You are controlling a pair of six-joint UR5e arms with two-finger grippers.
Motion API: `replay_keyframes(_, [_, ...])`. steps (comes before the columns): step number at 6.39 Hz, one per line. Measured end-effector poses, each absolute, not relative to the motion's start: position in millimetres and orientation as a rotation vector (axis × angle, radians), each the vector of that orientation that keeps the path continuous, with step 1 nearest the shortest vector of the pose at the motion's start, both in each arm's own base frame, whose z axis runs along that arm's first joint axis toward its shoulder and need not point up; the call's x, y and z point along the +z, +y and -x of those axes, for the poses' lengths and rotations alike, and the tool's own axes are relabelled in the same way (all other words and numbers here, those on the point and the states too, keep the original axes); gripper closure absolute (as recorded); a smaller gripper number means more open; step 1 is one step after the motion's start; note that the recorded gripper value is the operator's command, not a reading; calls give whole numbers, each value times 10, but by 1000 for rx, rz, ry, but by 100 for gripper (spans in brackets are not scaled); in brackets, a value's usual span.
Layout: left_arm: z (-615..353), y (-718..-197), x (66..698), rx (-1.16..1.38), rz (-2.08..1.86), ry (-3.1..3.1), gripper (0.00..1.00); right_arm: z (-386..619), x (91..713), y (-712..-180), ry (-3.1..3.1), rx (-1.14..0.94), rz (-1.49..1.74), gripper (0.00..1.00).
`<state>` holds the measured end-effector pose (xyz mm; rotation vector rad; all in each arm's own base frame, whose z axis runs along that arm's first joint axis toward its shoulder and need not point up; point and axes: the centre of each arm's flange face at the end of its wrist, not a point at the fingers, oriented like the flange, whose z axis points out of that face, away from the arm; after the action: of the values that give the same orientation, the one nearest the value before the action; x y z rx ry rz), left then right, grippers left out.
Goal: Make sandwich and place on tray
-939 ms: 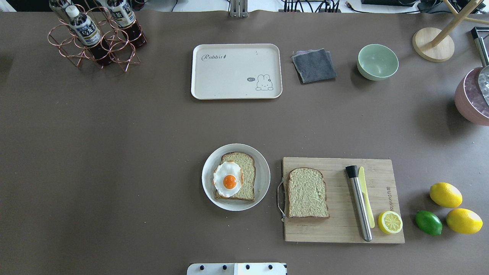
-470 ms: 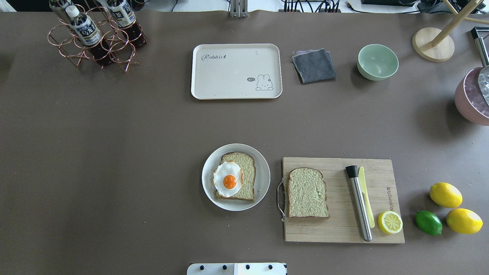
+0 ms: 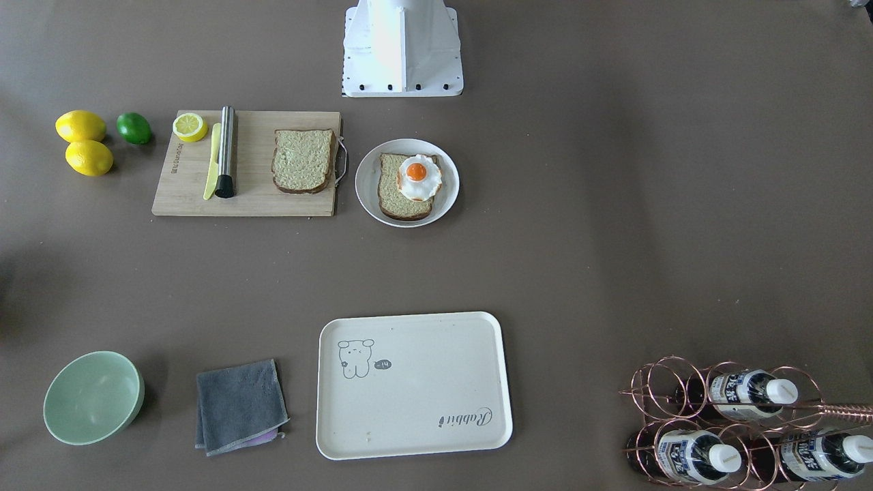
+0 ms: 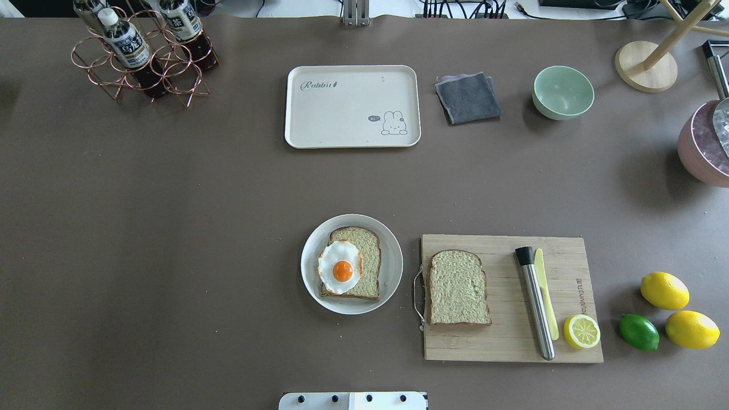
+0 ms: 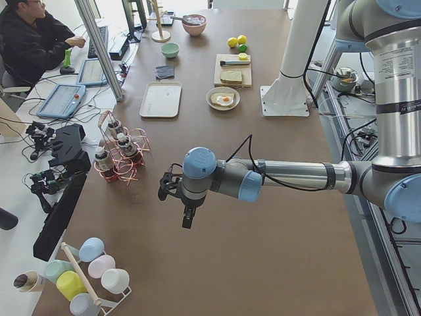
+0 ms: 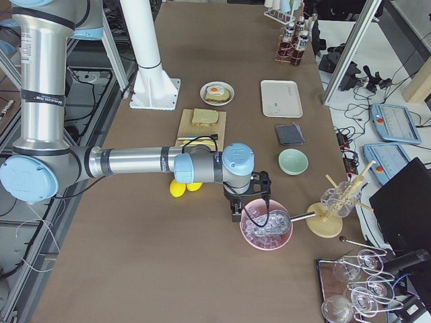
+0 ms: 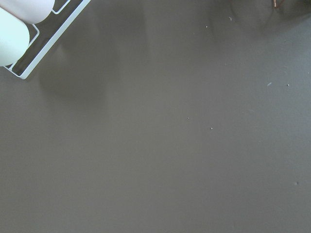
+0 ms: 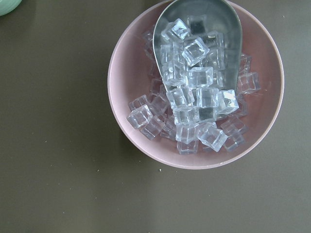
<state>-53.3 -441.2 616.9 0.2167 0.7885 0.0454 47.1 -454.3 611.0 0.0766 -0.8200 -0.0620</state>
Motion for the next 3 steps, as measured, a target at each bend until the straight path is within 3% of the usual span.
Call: replay_keyframes(3, [532,-4465,6157,47,-221,789,2,-470,6111,-4541,-821,-62,-76,0])
